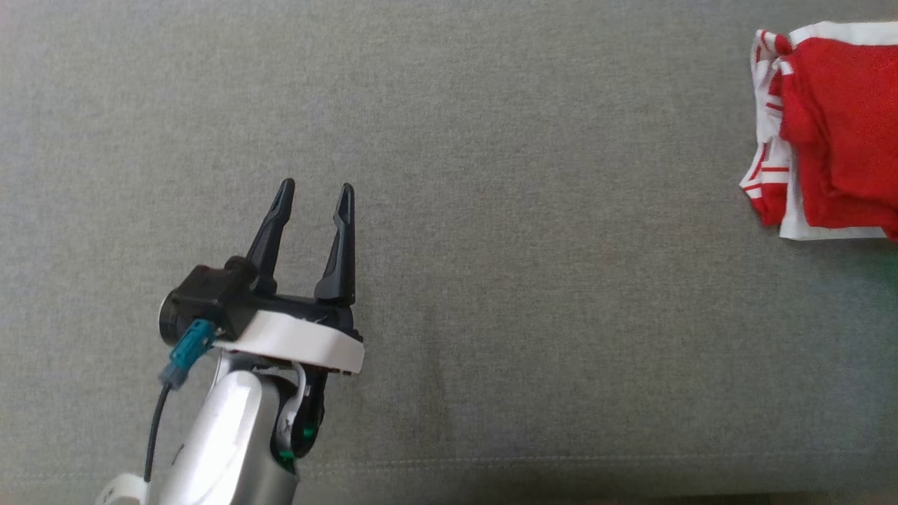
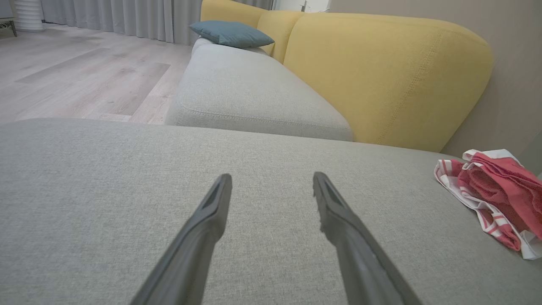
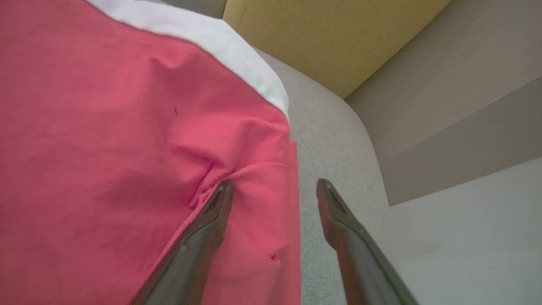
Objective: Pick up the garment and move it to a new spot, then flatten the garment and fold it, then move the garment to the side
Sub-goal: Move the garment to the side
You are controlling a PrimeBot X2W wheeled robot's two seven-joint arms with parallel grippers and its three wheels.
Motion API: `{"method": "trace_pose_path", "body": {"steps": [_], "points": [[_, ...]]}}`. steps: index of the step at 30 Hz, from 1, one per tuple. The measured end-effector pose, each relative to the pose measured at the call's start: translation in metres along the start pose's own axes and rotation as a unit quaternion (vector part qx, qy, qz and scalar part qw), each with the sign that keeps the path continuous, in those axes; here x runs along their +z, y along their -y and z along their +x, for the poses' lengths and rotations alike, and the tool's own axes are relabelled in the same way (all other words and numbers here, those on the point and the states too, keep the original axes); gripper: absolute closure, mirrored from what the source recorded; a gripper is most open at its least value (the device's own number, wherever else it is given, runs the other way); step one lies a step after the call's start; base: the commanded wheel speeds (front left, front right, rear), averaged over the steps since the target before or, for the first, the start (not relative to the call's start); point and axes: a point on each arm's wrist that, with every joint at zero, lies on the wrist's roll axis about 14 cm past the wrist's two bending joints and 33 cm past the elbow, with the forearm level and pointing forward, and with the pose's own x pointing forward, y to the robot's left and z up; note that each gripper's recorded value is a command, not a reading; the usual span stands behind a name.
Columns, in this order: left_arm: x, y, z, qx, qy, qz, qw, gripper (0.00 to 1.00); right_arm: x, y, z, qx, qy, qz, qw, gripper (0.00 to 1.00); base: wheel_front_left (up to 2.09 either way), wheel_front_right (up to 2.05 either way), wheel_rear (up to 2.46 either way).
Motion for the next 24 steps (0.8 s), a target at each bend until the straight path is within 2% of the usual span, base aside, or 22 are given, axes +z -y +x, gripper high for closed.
{"method": "trace_pose_path", "body": {"steps": [5, 9, 12, 16, 20, 24], "points": [[0.011, 0.005, -0.001, -0.005, 0.013, 0.002, 1.000, 0.00, 0.022, 0.005, -0.011, -0.014, 0.043, 0.014, 0.999, 0.00, 0.00, 0.00, 0.00], [0.025, 0.005, -0.005, -0.002, 0.031, 0.006, 1.000, 0.00, 0.066, -0.005, -0.026, -0.010, 0.124, 0.043, 0.991, 0.00, 0.00, 0.00, 0.00], [0.033, 0.008, -0.013, -0.003, 0.042, 0.006, 0.999, 0.00, 0.107, -0.018, -0.045, 0.001, 0.200, 0.075, 0.977, 0.00, 0.00, 0.00, 0.00], [0.049, 0.008, -0.023, 0.000, 0.064, 0.011, 0.998, 0.00, 0.151, -0.035, -0.078, 0.021, 0.288, 0.141, 0.947, 0.00, 0.00, 0.00, 0.00], [0.068, 0.016, -0.032, -0.007, 0.090, 0.013, 0.996, 0.00, 0.154, -0.067, -0.109, 0.052, 0.323, 0.196, 0.924, 0.00, 0.00, 0.00, 0.00], [0.077, 0.015, -0.042, -0.003, 0.103, 0.018, 0.995, 0.00, 0.142, -0.101, -0.135, 0.078, 0.334, 0.236, 0.909, 0.00, 0.00, 0.00, 0.00]]}}
